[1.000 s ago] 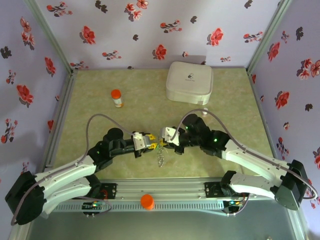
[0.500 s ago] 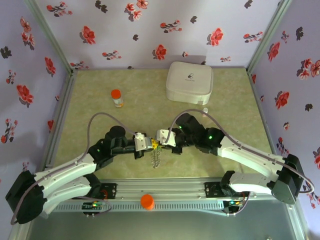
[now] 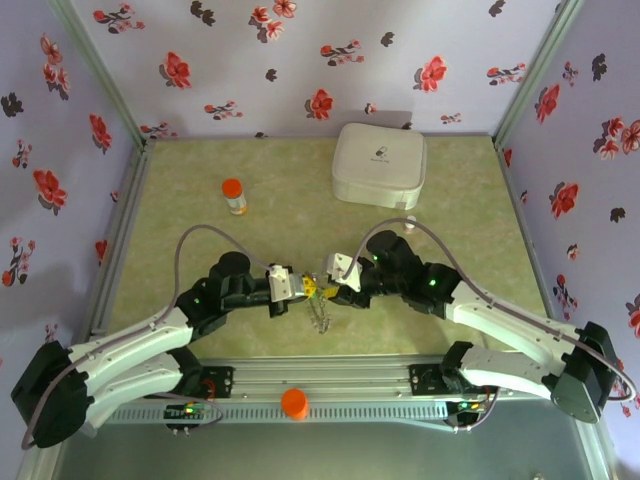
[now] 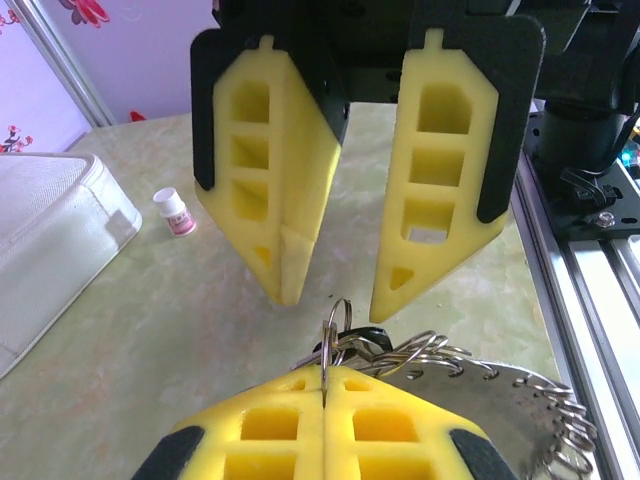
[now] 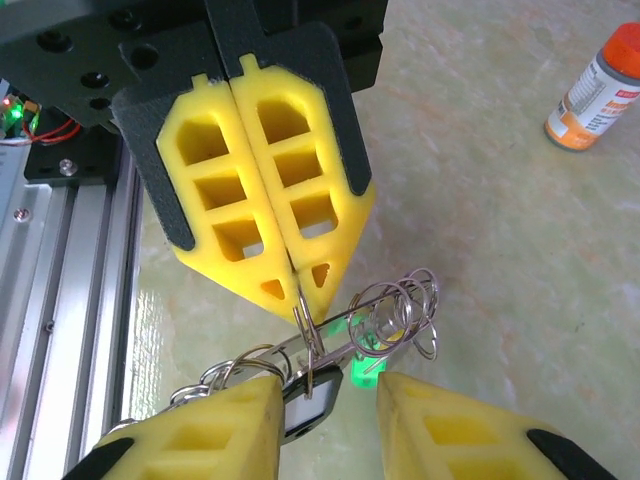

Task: Put the keys on the keyring

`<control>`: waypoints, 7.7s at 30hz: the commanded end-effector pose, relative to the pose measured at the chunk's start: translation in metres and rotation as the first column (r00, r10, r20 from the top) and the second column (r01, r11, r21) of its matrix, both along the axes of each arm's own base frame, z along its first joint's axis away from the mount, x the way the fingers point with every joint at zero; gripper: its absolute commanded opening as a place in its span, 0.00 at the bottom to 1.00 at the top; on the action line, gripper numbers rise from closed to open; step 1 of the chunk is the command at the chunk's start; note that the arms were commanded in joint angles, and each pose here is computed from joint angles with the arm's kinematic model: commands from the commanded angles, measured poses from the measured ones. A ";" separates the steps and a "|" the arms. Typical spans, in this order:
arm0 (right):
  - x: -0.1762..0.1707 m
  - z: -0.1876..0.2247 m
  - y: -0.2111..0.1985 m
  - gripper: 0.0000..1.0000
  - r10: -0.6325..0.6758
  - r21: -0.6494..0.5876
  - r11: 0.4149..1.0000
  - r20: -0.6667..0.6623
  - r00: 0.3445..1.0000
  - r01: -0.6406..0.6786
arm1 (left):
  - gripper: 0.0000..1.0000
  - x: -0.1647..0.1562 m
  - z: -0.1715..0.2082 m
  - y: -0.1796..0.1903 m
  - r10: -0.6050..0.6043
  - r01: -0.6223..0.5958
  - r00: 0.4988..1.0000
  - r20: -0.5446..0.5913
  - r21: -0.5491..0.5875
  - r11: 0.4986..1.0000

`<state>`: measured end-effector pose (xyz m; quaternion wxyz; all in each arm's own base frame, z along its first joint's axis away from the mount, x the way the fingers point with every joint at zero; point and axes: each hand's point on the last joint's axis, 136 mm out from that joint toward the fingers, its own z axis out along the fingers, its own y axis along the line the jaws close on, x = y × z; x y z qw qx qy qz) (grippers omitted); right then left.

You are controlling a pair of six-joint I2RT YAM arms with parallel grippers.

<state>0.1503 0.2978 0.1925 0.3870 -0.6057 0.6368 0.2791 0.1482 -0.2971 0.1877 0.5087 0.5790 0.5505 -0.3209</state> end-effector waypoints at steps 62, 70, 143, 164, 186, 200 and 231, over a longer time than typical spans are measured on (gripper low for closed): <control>-0.014 0.012 0.009 0.01 0.090 0.129 0.987 0.031 0.995 -0.093 | 0.00 -0.019 0.019 -0.013 -0.112 0.092 0.992 -0.056 -0.276 0.957; -0.015 0.009 -0.006 0.00 0.101 -0.013 0.995 0.047 0.994 -0.100 | 0.26 -0.009 -0.001 -0.011 -0.047 0.038 0.997 -0.063 -0.140 0.989; -0.016 -0.003 -0.014 0.00 0.058 -0.107 0.993 -0.001 0.998 -0.057 | 0.23 -0.016 0.001 -0.022 -0.081 0.075 0.996 -0.041 -0.118 0.990; -0.019 0.003 0.009 0.01 0.101 -0.164 0.982 0.014 0.995 -0.098 | 0.01 -0.015 0.000 -0.024 -0.094 0.093 0.995 -0.015 -0.052 0.994; -0.011 -0.010 0.000 0.29 -0.008 0.050 0.999 -0.024 1.000 0.009 | 0.00 -0.016 0.007 -0.019 -0.063 0.064 0.998 0.010 -0.185 0.981; -0.013 -0.009 0.000 0.00 0.027 -0.005 1.000 -0.022 0.999 -0.027 | 0.22 -0.013 -0.006 -0.012 -0.020 0.016 0.999 -0.028 -0.138 0.990; -0.016 0.010 0.001 0.31 0.038 -0.004 0.999 -0.005 0.999 -0.038 | 0.00 -0.017 -0.013 -0.019 -0.091 0.091 0.996 0.015 0.009 0.996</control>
